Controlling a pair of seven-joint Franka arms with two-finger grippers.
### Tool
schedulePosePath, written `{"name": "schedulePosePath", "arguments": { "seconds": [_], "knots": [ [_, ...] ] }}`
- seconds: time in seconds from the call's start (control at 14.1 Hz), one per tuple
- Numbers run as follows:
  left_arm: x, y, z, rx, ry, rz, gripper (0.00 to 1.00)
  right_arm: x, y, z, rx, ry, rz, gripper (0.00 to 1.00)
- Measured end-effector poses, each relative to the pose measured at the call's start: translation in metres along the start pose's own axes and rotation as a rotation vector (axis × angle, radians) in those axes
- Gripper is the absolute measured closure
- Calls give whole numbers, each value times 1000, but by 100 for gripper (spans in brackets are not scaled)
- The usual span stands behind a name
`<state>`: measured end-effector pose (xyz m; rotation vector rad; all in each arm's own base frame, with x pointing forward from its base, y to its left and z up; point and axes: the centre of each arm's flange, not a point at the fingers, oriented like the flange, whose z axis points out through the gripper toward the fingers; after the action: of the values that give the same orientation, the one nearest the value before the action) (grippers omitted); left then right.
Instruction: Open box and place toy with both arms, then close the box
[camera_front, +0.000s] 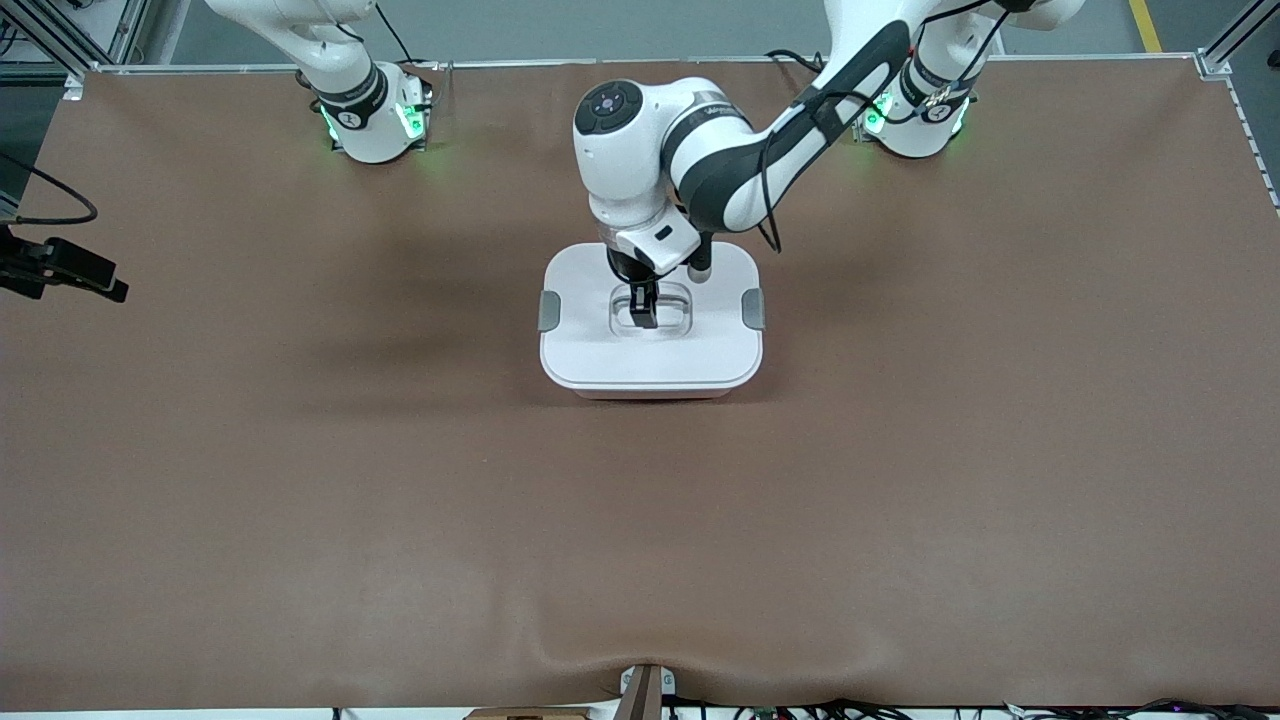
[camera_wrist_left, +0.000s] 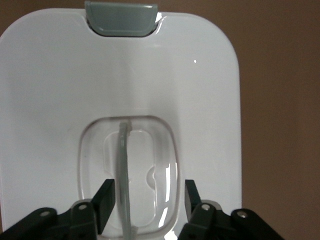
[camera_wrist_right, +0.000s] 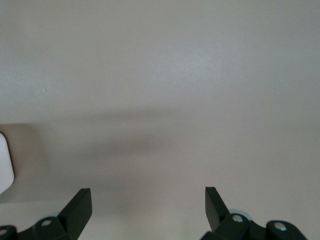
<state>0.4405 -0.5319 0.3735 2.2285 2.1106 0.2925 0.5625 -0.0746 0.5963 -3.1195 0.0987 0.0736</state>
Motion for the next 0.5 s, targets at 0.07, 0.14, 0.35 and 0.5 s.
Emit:
{"name": "schedulePosePath", "arguments": {
  "seconds": [0.07, 0.14, 0.35, 0.5],
  "knots": [
    [10, 11, -11, -13, -4, 13, 21, 0, 0, 0, 0, -1, 0, 0],
    [22, 24, -25, -22, -10, 33, 10, 0, 0, 0, 0, -2, 0, 0],
    [77, 69, -58, -8, -21, 130, 0, -1, 0, 0, 0, -4, -1, 0],
    [123, 97, -64, 13, -16, 216, 0, -1, 1, 0, 0, -4, 1, 0]
  ]
}}
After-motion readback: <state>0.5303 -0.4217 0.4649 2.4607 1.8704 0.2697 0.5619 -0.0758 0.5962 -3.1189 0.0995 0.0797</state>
